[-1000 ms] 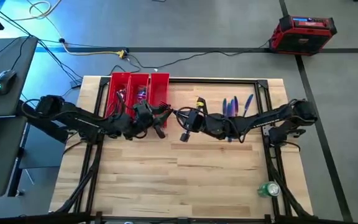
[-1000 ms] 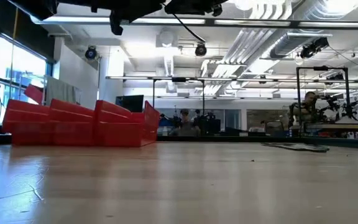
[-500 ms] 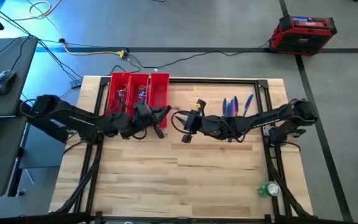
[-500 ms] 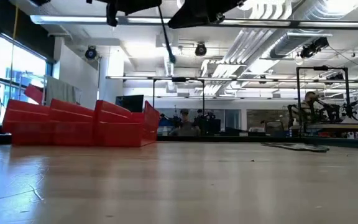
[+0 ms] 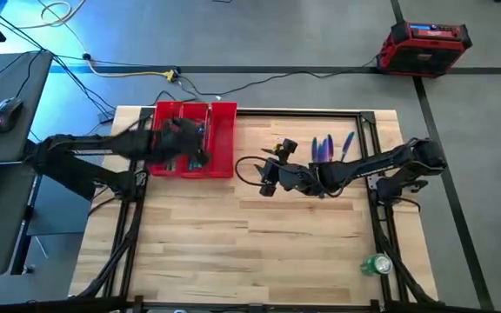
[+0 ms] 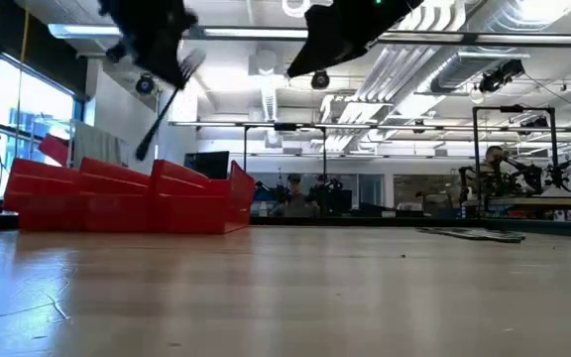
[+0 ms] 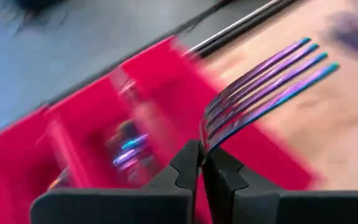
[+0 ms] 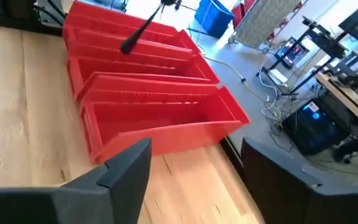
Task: Sort silverware
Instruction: Put the blue fork into the middle red bin
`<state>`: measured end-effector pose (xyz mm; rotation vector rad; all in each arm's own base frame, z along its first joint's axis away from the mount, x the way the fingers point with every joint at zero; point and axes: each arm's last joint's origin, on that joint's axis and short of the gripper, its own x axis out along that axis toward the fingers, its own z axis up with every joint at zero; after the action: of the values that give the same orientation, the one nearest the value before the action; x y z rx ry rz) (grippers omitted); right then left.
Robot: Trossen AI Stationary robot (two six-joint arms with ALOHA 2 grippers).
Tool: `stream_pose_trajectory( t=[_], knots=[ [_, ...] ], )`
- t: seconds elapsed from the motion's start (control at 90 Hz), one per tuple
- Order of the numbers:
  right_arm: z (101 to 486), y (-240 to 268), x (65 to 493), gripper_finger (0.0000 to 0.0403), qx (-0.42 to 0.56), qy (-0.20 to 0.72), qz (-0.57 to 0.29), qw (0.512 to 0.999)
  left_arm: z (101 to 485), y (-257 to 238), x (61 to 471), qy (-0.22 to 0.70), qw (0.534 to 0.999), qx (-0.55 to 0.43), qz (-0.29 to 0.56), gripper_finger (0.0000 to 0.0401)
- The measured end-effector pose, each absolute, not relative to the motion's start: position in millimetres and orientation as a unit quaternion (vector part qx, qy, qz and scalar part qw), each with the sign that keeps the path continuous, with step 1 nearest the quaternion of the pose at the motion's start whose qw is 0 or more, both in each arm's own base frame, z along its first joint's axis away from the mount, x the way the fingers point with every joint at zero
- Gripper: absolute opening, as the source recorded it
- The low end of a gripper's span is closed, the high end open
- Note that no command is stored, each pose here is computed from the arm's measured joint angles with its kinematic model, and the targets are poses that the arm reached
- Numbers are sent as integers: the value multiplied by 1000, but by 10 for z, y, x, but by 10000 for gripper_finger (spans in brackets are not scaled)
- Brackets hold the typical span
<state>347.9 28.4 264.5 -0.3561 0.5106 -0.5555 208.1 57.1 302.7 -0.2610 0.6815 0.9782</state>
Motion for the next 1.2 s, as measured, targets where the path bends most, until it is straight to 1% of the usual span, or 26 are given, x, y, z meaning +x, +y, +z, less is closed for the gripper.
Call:
stream_pose_trajectory(
  t=[0.067, 0.167, 0.333, 0.489, 0.6, 0.811, 0.933, 1.033, 1.2],
  knots=[
    [2644, 286, 3480, 236, -173, 248, -266, 915, 2941, 771, 2024, 329, 804, -140, 476, 0],
    [2643, 287, 3481, 236, -174, 249, -264, 915, 2844, 1090, 1958, 314, 794, -189, 485, 0],
    [2640, 289, 3481, 236, -175, 250, -262, 916, 2560, 1508, 1809, 306, 765, -267, 501, 0],
    [2638, 290, 3480, 236, -177, 252, -261, 915, 2314, 1750, 1712, 326, 735, -331, 495, 0],
    [2638, 290, 3480, 236, -178, 252, -261, 915, 2219, 1863, 1712, 333, 727, -357, 483, 0],
    [2637, 290, 3480, 236, -179, 252, -261, 915, 2009, 2009, 1686, 364, 699, -376, 487, 1],
    [2634, 290, 3480, 236, -179, 253, -261, 914, 1917, 2072, 1691, 374, 691, -377, 490, 2],
    [2631, 290, 3478, 236, -180, 255, -260, 914, 1890, 2085, 1701, 383, 695, -369, 484, 8],
    [2617, 289, 3470, 236, -183, 263, -259, 911, 1973, 2071, 1692, 373, 710, -359, 477, 39]
  ],
)
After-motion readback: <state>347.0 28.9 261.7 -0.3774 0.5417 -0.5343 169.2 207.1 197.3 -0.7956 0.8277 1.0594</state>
